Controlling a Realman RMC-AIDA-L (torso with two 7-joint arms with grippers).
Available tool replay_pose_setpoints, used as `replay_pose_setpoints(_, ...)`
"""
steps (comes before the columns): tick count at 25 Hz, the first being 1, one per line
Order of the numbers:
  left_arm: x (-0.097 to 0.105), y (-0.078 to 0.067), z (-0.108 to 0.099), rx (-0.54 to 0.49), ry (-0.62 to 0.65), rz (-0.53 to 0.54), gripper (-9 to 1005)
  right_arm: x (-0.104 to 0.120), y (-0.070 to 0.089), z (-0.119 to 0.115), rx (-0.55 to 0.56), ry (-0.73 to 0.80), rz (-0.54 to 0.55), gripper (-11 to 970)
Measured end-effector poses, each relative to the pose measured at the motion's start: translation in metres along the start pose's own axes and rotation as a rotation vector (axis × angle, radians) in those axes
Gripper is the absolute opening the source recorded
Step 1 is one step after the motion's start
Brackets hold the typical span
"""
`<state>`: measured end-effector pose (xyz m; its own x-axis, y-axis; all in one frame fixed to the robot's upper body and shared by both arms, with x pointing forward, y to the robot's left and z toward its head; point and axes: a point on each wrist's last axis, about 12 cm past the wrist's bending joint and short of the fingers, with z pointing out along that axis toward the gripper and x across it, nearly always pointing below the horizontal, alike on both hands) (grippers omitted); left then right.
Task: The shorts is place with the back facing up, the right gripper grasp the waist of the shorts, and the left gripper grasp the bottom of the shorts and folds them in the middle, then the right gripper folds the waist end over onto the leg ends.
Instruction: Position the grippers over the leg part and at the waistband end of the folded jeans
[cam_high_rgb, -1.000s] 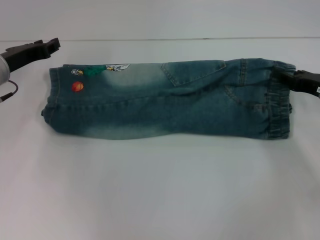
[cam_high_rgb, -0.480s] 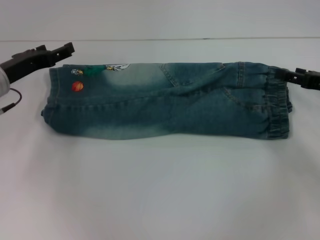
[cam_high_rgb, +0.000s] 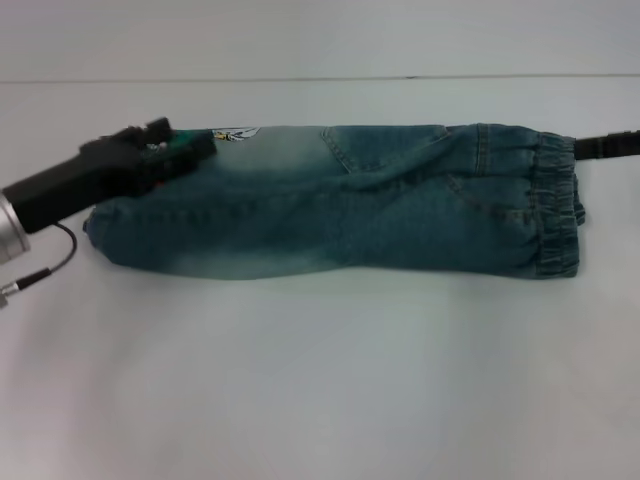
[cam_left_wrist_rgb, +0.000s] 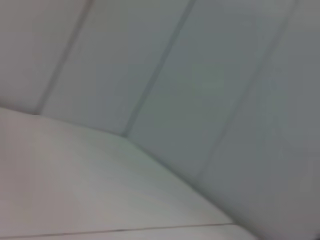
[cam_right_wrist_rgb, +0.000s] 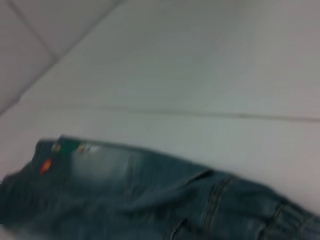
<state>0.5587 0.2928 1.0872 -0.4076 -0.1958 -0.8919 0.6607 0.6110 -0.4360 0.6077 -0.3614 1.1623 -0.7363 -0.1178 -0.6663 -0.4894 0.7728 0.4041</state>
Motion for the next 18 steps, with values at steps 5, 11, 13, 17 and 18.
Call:
replay_pose_setpoints(5,0.006,-0.013,-0.003,0.1,0.004,-0.012,934,-0.016,0.007,0.003,0.091,0.167,-0.004,836)
replay_pose_setpoints(11,0.014,-0.015,0.0,0.101,0.037,-0.027,934,-0.014,0.008,0.027,0.169,0.255,0.014,835)
replay_pose_setpoints(13,0.015,-0.015,0.001,0.097,0.041,-0.032,934,-0.01,0.007,0.035,0.195,0.271,0.014,835)
replay_pose_setpoints(17,0.017,-0.016,0.003,0.1,0.049,-0.034,934,-0.004,0.004,0.047,0.216,0.286,0.019,834)
replay_pose_setpoints(18,0.017,-0.016,0.004,0.101,0.051,-0.034,934,-0.003,0.004,0.049,0.219,0.286,0.02,834)
